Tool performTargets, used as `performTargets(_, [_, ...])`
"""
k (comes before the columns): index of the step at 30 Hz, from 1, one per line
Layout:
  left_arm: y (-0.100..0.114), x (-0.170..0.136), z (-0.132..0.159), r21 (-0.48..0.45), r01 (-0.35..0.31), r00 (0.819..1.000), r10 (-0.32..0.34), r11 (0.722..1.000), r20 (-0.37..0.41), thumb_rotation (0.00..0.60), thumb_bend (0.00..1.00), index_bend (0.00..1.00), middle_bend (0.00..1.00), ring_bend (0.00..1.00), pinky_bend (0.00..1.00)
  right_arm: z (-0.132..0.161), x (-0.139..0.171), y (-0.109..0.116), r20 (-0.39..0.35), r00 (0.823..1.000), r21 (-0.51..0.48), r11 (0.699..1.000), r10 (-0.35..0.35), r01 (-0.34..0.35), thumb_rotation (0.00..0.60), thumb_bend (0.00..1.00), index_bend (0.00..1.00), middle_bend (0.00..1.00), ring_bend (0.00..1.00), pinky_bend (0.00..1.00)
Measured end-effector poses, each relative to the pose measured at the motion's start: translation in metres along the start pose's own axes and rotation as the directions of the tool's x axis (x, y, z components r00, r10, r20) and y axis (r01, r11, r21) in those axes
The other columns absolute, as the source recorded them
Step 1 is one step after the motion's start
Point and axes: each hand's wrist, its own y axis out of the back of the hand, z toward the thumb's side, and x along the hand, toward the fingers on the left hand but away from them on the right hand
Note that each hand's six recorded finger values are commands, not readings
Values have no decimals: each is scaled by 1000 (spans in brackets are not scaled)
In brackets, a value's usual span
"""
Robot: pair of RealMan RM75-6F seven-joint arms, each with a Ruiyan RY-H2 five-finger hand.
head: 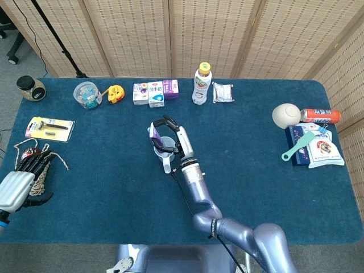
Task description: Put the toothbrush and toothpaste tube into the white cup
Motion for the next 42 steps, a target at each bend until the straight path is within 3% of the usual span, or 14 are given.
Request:
performTargets(9, [0, -1, 1, 0, 1, 1000, -1, 1000, 6, 600, 245, 0, 0, 0, 0, -1, 4, 7, -21, 1000, 39, 999, -4, 5, 600, 685, 275, 225, 49, 30])
performTargets(19, [-1, -1, 1, 1, 5, 1000, -5, 1000, 8, 600, 245, 0, 0, 0, 0, 9, 9, 17, -79, 997, 63, 998, -16, 21, 600, 685, 266, 212, 45, 22])
performTargets(24, [-1, -1, 2, 3, 2, 1000, -2, 1000, 10, 600, 244, 0, 0, 0, 0, 25, 11, 27, -126, 992, 87, 996, -10, 21, 600, 685, 214, 153, 12, 0])
performTargets(27, [-1, -2, 3, 8, -2, 1000, 2, 1000, 11, 600, 244, 0, 0, 0, 0, 37, 13, 35, -146, 989, 139, 990, 16, 5, 600, 683, 133, 73, 0, 0])
performTargets(30, [-1, -2, 3, 20, -9, 1000, 9, 1000, 11, 600, 244, 0, 0, 0, 0, 51, 13, 51, -157, 986, 250, 968, 53, -13, 600, 673, 57, 7, 0, 0])
performTargets(33, [-2, -3, 5, 37, -19, 1000, 18, 999, 10, 600, 244, 0, 0, 0, 0, 66, 12, 74, -152, 984, 401, 916, 90, -22, 600, 654, 11, 0, 0, 0])
performTargets(36, [-2, -5, 6, 52, -35, 999, 35, 998, 5, 600, 244, 0, 0, 0, 0, 81, 14, 101, -136, 983, 574, 818, 122, -22, 600, 633, 0, 0, 0, 0])
performTargets(39, [-1, -9, 6, 65, -61, 998, 61, 996, -5, 600, 244, 0, 0, 0, 0, 95, 20, 129, -115, 983, 739, 673, 140, -10, 600, 551, 0, 0, 0, 0])
performTargets(40, [0, -10, 6, 69, -71, 997, 72, 995, -9, 600, 244, 0, 0, 0, 0, 98, 24, 138, -104, 984, 793, 609, 144, -6, 600, 514, 0, 0, 0, 0])
performTargets(42, [1, -14, 6, 69, -86, 996, 87, 994, -16, 600, 244, 0, 0, 0, 0, 99, 34, 149, -82, 986, 860, 510, 147, -4, 600, 375, 0, 0, 0, 0])
